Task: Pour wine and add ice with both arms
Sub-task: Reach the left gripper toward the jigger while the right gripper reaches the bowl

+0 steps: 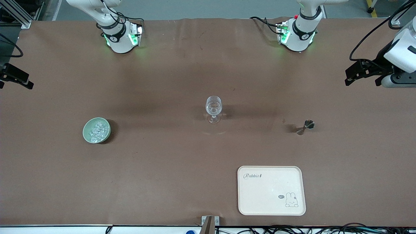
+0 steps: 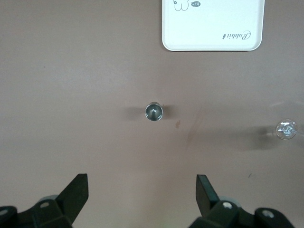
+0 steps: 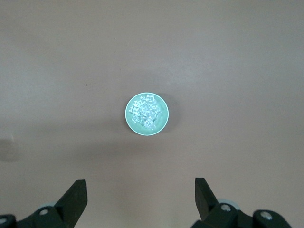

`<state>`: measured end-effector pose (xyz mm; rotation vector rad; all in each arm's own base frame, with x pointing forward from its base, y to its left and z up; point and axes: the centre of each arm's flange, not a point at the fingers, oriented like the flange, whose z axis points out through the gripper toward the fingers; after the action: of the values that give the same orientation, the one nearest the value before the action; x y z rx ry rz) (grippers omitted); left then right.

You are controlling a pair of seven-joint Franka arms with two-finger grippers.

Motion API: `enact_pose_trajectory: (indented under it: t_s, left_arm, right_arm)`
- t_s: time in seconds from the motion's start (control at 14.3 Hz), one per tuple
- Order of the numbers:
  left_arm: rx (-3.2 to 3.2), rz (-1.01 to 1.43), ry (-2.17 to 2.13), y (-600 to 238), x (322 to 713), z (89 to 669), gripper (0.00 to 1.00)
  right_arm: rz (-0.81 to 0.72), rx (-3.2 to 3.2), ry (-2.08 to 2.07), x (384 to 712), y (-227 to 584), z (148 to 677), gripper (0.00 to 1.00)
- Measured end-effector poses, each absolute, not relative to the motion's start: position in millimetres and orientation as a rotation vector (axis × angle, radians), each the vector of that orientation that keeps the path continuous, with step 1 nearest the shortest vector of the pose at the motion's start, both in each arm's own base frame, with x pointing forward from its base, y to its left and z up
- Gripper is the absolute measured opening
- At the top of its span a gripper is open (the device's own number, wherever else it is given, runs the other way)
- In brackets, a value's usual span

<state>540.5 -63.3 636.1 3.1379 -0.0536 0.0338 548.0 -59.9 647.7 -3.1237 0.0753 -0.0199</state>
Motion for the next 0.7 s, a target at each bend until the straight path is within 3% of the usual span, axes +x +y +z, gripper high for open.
enact_pose_trajectory:
  t_s: [0.7]
  left_arm:
    - [3.136, -0.032, 0.082, -16, 564, 604, 1.00]
  right_arm:
    - [-0.022, -3.126, 0.070, 556, -58, 639, 1.00]
